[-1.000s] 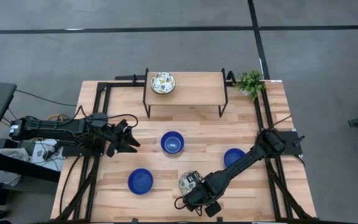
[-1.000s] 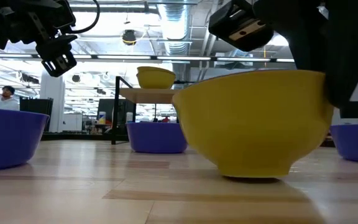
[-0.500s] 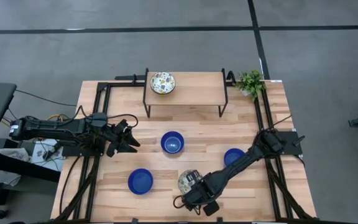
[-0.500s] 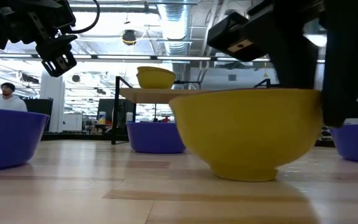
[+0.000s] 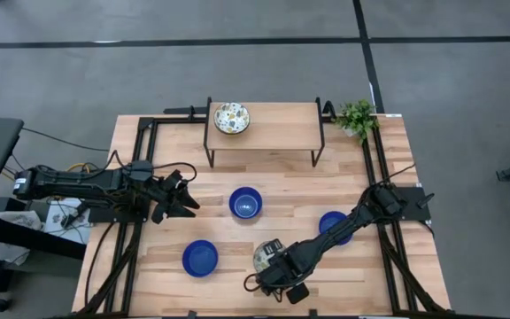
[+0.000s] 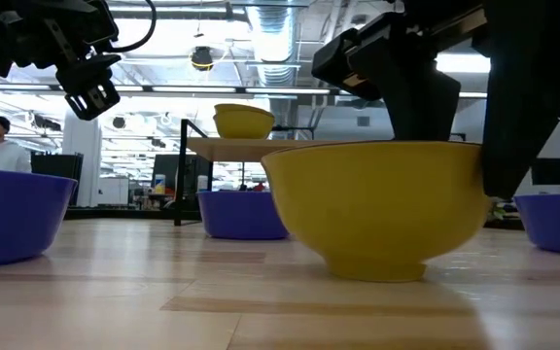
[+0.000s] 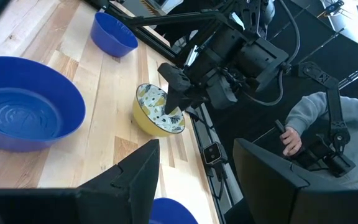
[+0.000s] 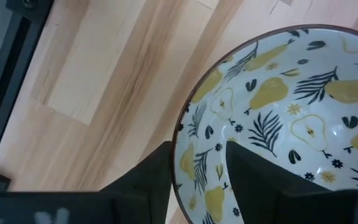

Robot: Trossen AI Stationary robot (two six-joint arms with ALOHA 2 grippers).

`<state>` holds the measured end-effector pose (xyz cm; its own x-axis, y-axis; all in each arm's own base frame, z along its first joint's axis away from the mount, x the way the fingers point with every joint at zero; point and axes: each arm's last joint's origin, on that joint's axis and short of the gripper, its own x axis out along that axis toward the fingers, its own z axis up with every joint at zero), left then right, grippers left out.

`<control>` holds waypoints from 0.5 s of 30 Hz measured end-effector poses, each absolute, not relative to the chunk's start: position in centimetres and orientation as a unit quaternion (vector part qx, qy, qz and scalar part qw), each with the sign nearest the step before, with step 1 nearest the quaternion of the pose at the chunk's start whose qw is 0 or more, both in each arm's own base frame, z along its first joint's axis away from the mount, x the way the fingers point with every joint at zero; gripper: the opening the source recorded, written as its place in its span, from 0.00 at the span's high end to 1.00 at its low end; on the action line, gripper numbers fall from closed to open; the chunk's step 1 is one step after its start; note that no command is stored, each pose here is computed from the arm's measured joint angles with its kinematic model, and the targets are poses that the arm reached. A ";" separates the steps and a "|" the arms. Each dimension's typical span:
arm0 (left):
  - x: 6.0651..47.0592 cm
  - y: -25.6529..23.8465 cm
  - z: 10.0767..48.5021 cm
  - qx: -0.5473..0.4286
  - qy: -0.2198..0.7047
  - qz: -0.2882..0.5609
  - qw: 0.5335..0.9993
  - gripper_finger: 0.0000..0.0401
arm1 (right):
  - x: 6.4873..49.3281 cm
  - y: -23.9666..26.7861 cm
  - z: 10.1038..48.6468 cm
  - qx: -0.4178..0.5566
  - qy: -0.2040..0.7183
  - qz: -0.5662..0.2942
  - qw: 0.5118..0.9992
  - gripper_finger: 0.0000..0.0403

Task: Pick & Place Mini bowls
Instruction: Stack the patterned bowl on top of the patterned bowl on the shelf

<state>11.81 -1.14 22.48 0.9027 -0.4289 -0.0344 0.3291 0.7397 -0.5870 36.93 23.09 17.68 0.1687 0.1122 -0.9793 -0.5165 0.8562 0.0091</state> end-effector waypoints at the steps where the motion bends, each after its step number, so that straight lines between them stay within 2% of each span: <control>1: 11.8 -1.1 22.5 -0.298 0.084 -0.204 0.929 0.49 | 36.9 23.1 17.7 -0.166 0.609 0.211 0.746 0.67; 15: 11.8 -1.1 22.5 -0.298 0.084 -0.204 0.929 0.49 | 36.6 23.2 17.0 -0.152 0.614 0.223 0.742 0.67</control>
